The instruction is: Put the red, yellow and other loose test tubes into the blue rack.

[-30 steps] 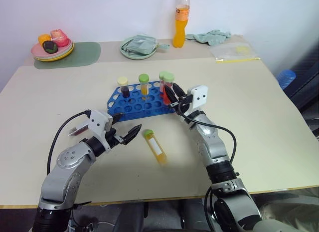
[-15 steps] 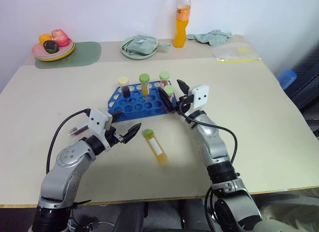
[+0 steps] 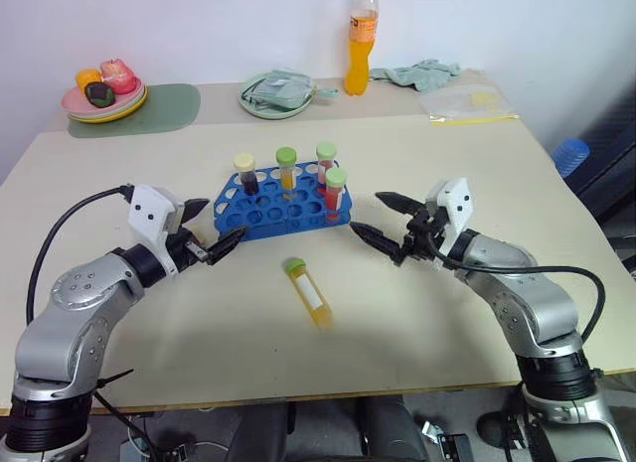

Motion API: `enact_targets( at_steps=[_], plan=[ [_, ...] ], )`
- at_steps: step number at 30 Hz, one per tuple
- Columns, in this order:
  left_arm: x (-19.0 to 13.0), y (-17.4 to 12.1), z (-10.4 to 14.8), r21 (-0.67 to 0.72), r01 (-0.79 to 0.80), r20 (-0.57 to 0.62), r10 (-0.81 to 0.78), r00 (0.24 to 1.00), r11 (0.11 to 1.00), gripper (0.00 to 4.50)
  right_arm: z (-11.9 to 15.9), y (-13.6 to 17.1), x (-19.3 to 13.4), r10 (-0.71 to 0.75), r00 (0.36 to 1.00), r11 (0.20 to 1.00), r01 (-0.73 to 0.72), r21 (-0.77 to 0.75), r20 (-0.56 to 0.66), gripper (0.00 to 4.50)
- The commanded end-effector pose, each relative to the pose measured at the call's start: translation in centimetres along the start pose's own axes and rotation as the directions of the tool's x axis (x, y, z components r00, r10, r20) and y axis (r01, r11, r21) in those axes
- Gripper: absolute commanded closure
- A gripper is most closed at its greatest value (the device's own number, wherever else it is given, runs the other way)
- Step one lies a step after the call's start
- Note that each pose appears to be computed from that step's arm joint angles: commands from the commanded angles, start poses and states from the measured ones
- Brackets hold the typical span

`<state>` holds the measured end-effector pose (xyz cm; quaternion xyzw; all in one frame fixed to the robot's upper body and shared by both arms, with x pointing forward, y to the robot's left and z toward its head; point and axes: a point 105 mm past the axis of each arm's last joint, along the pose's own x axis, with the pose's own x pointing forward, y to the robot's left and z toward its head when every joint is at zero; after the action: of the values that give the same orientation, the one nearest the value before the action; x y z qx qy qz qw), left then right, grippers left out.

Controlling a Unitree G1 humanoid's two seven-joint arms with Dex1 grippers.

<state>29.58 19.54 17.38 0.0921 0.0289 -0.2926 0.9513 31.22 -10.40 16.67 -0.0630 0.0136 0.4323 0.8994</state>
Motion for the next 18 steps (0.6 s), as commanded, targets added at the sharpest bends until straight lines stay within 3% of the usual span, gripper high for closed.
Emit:
enact_targets(
  at_steps=[1, 6, 11, 15, 18],
  plan=[
    [0.0, -0.3, 0.1, 0.016, 0.032, -0.044, -0.031, 0.999, 0.999, 0.00, 0.4, 1.5, 0.0, 0.068, 0.998, 0.996, -0.068, -0.063, -0.014, 0.37],
    [-0.2, -1.6, -0.2, -0.015, 0.094, -0.079, -0.095, 0.992, 0.995, 0.00, -1.2, 2.6, -0.3, 0.143, 0.978, 0.989, -0.147, -0.012, -0.151, 0.37],
    [-1.0, -0.8, -1.6, 0.060, 0.071, -0.134, -0.062, 0.989, 0.996, 0.00, 0.5, 4.9, 0.4, 0.256, 0.943, 0.955, -0.213, 0.206, -0.214, 0.37],
    [-1.8, 0.0, -2.8, 0.077, 0.071, -0.171, -0.057, 0.984, 0.995, 0.00, 0.6, 5.5, 2.1, 0.271, 0.892, 0.926, -0.138, 0.352, -0.363, 0.37],
    [-1.8, 0.2, -2.8, 0.072, 0.085, -0.158, -0.072, 0.985, 0.994, 0.00, 0.0, 5.5, 3.6, 0.257, 0.860, 0.921, -0.081, 0.380, -0.440, 0.37]
  ],
)
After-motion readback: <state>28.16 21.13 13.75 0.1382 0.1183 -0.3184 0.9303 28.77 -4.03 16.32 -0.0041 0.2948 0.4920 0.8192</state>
